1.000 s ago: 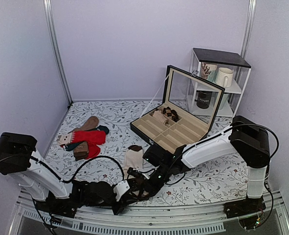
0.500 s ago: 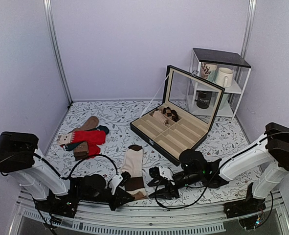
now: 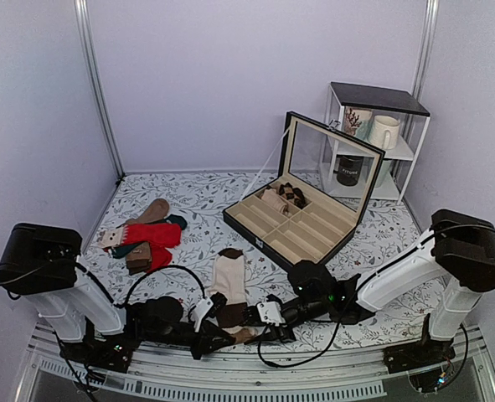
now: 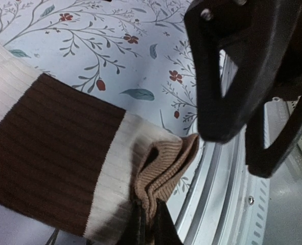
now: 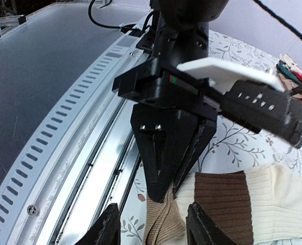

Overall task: Roll the socks
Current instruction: Roll a pair of socks at the center of the board.

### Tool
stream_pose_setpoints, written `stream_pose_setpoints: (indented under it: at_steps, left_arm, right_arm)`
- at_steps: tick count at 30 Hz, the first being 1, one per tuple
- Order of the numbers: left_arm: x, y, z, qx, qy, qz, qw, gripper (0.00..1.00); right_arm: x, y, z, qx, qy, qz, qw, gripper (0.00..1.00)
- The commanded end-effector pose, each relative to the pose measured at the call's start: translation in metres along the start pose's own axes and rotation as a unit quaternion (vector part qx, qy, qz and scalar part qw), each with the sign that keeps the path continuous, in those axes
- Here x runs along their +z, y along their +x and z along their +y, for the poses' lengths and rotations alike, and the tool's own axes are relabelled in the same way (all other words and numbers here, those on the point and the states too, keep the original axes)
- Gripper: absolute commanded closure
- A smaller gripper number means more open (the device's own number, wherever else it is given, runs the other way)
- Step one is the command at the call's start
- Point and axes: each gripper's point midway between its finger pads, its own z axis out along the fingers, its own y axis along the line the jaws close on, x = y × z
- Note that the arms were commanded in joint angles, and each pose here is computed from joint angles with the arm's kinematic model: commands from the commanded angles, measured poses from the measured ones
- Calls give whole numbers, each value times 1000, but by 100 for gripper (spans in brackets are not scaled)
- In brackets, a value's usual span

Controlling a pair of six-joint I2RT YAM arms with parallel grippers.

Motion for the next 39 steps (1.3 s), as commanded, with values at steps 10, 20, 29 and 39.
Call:
stream_pose_setpoints:
  at_steps: [10,20,29,39]
  left_arm:
    - [-11,62,35,-20,-51,108,993,100]
    - [-11,63,35,-21,-49,108,993,100]
    - [-12,63,36,-22,-49,106,993,100]
    - [-14,33,33,16,-67,66,995,80]
  right_arm:
    - [24,46,13,20,-13,73,997,59]
    - [23,41,-6,-1,39,68,997,53]
    - [31,62,6,43,5,103,994,64]
    - [32,92,16,177,-3,168,970,95]
